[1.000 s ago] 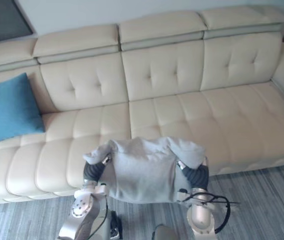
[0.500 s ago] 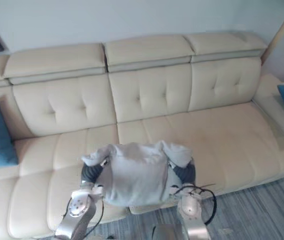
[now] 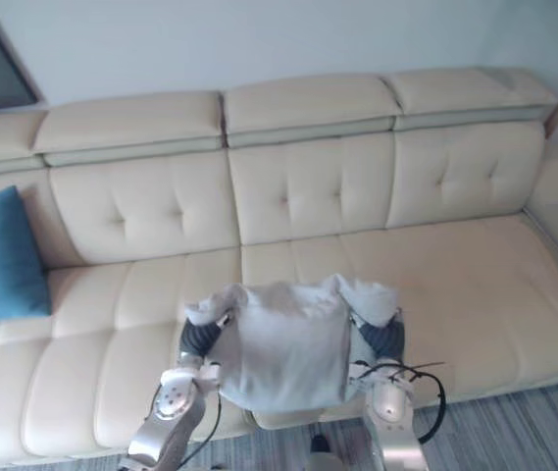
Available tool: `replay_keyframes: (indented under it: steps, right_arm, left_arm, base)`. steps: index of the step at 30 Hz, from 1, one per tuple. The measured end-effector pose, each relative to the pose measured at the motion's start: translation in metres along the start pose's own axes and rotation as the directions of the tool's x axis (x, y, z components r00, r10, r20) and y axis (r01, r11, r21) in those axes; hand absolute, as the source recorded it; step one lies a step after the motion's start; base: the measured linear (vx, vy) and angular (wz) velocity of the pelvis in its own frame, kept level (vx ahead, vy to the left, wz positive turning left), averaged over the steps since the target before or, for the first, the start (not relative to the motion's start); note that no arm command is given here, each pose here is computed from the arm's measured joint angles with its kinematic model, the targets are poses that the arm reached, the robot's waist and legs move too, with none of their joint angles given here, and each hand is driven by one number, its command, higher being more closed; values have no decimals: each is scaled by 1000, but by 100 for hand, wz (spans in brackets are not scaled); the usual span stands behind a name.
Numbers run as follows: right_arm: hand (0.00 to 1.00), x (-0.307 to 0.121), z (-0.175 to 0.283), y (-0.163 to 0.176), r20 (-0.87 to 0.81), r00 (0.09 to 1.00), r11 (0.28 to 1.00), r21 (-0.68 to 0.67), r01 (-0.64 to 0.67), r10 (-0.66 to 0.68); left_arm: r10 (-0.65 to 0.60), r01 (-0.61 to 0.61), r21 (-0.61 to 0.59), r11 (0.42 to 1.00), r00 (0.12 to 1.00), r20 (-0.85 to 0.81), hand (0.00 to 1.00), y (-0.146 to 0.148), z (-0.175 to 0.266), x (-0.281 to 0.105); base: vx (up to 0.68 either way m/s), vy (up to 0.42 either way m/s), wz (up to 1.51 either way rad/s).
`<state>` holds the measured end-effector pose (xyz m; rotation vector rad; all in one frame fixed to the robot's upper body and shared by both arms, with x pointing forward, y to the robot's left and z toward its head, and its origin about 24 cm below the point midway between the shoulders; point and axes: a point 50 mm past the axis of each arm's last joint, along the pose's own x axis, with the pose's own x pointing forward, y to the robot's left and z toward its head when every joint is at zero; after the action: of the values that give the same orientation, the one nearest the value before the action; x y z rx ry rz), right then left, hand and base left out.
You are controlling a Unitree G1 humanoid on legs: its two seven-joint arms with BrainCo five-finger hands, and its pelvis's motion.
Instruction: Pick up cushions and gather them together orderly.
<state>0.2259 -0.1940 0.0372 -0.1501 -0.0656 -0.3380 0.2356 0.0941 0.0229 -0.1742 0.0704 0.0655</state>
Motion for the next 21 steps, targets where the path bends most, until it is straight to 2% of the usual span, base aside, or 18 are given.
replay_keyframes:
  steps: [4,10,13,21]
  right_arm:
    - [100,30,36,18,155,988,1000,23,13,-16]
    - [100,67,102,45,375,923,994,97,54,-86]
    - [100,78,127,50,438,890,988,132,75,-126]
    - [100,106,191,62,565,803,978,183,99,-187]
  left_arm:
    - [28,-33,29,999,986,162,100,-4,39,28]
    - [117,-110,-41,993,920,374,100,-12,104,59]
    - [129,-131,-28,991,879,458,100,-14,131,73]
    - [200,-196,-68,978,806,557,100,-19,187,106]
  base:
    - [-51,-1,29]
    - [-72,-35,15]
    - [-101,-44,9]
    - [-51,-27,2]
